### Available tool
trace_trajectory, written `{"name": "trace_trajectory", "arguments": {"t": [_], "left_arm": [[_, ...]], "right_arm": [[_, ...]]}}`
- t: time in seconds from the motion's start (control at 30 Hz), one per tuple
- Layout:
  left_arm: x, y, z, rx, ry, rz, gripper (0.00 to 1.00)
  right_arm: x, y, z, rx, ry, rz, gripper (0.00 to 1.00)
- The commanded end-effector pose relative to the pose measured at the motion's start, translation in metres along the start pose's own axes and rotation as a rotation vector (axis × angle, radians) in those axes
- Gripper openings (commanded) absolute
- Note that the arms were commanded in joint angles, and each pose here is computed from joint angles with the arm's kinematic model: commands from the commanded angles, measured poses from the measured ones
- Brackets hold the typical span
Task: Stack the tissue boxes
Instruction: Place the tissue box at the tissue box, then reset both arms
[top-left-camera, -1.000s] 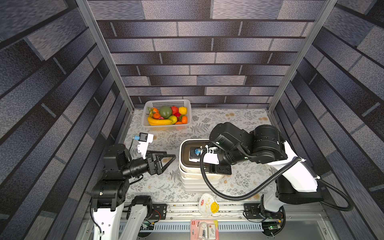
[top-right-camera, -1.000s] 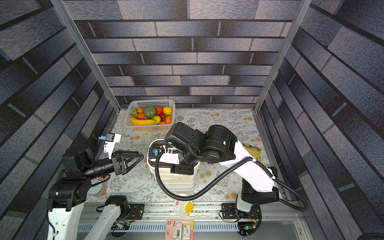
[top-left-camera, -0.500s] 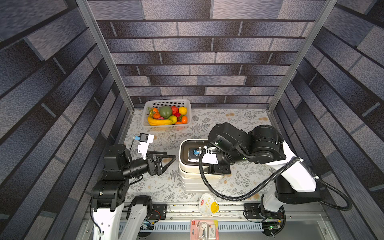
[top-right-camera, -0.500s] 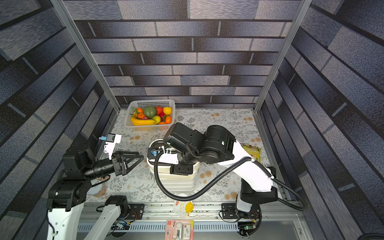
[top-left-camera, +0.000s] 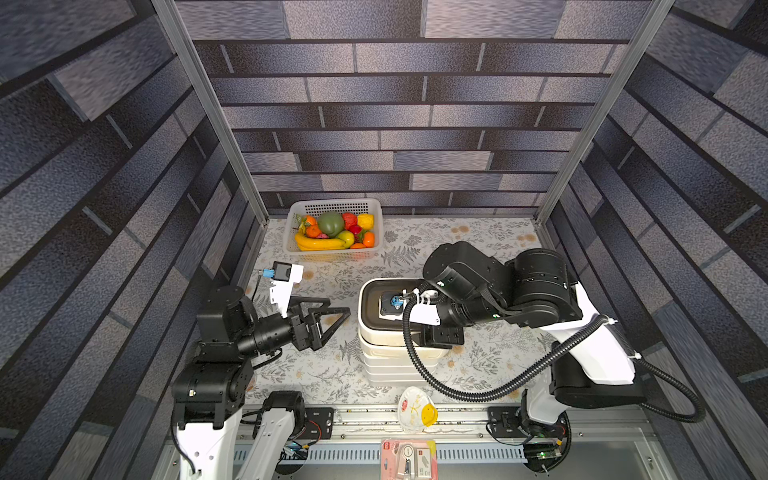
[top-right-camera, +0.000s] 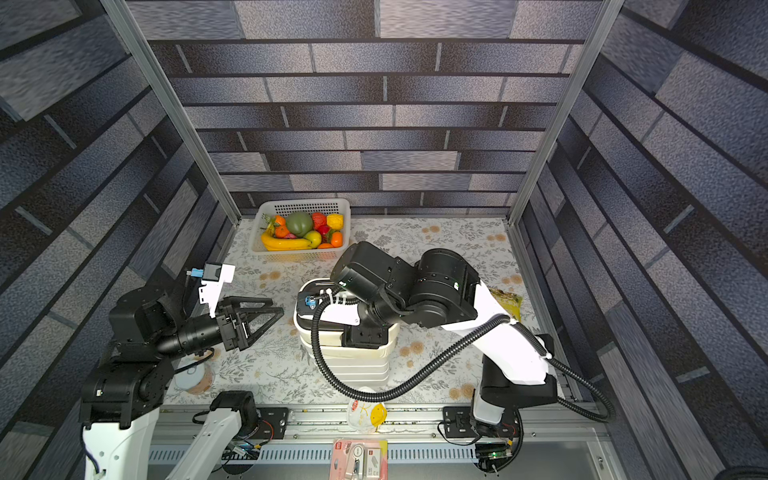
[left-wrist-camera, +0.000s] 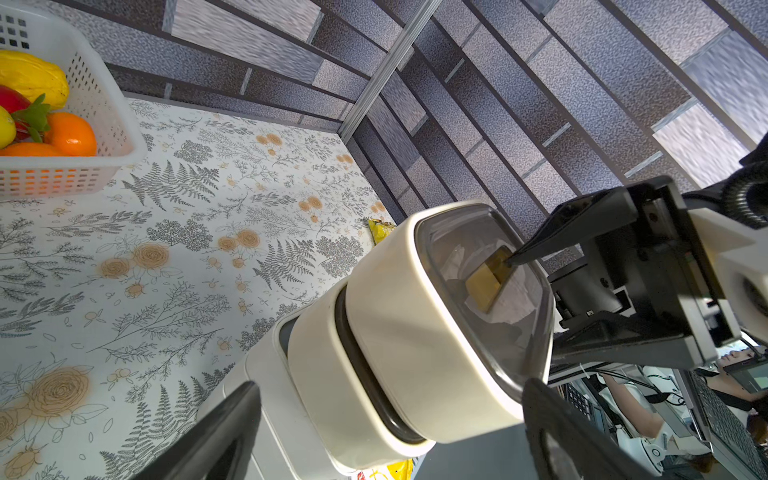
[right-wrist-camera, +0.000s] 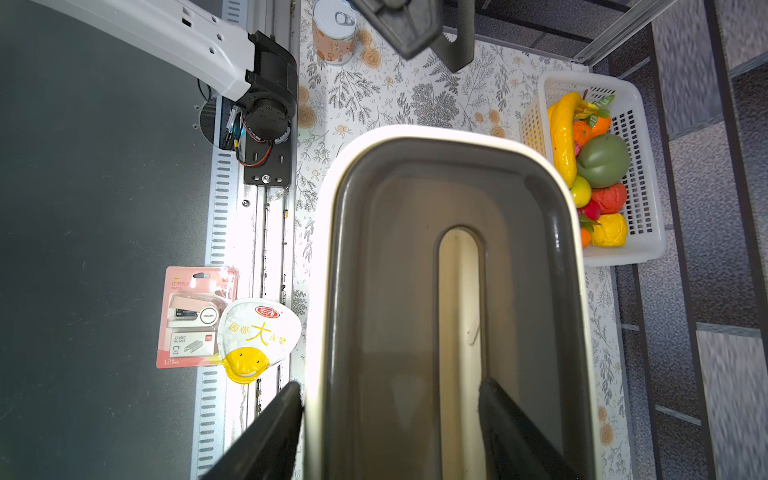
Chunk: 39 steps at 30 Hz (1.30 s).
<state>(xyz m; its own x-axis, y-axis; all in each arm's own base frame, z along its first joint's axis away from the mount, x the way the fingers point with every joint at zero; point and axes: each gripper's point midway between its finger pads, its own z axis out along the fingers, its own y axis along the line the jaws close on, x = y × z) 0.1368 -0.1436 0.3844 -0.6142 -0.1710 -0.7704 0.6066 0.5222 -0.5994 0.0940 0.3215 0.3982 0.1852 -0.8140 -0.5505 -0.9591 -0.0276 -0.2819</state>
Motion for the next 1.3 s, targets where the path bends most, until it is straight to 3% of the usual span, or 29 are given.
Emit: {"name": "trace_trajectory", "arguments": {"t": [0.0, 0.07, 0.27, 0.3, 0.33, 0.47, 0.6, 0.67, 0.73, 0.8, 0.9, 1.0, 1.13, 1.27], "left_arm": [[-0.005, -0.004, -0.002, -0.005, 0.001, 0.039, 1.0], [-0.009, -0.005, -0.002, -0.009, -0.003, 0.046, 1.0], [-0.029, -0.006, -0.005, -0.058, -0.029, 0.061, 1.0], [-0.036, -0.008, -0.007, -0.069, -0.042, 0.068, 1.0], [-0.043, -0.009, -0.008, -0.076, -0.051, 0.065, 1.0], [-0.082, 0.027, -0.014, -0.303, -0.1, -0.03, 1.0], [-0.097, 0.091, -0.02, -0.53, -0.105, -0.146, 1.0], [-0.099, 0.125, -0.024, -0.597, -0.128, -0.201, 1.0], [-0.093, 0.168, -0.032, -0.678, -0.16, -0.279, 1.0], [-0.074, 0.217, -0.045, -0.798, -0.172, -0.361, 1.0], [-0.032, 0.29, -0.07, -1.026, -0.181, -0.48, 1.0], [0.008, 0.345, -0.091, -1.266, -0.211, -0.52, 1.0], [0.043, 0.385, -0.093, -1.48, -0.169, -0.405, 1.0], [0.043, 0.4, -0.059, -1.469, -0.224, -0.069, 1.0]], "right_arm": [[0.021, 0.01, -0.015, -0.021, 0.063, -0.029, 0.7], [0.02, 0.008, -0.02, -0.01, 0.044, -0.026, 0.78], [0.012, -0.011, -0.032, 0.108, -0.026, -0.014, 0.81], [0.006, -0.02, -0.038, 0.163, -0.064, 0.003, 0.85], [-0.003, -0.033, -0.047, 0.233, -0.121, 0.03, 1.0], [-0.034, -0.078, -0.078, 0.454, -0.326, 0.153, 1.0], [-0.003, -0.143, -0.078, 0.548, -0.354, 0.472, 1.0], [0.022, -0.172, -0.077, 0.601, -0.378, 0.598, 1.0], [0.064, -0.201, -0.081, 0.746, -0.383, 0.695, 1.0], [0.126, -0.222, -0.075, 0.84, -0.361, 0.863, 1.0], [0.225, -0.227, -0.037, 0.841, -0.316, 1.133, 1.0], [0.314, -0.213, 0.005, 0.968, -0.202, 1.221, 1.0], [0.402, -0.184, 0.049, 1.099, -0.079, 1.279, 1.0], [0.447, -0.171, 0.079, 1.251, -0.049, 1.169, 1.0]]}}
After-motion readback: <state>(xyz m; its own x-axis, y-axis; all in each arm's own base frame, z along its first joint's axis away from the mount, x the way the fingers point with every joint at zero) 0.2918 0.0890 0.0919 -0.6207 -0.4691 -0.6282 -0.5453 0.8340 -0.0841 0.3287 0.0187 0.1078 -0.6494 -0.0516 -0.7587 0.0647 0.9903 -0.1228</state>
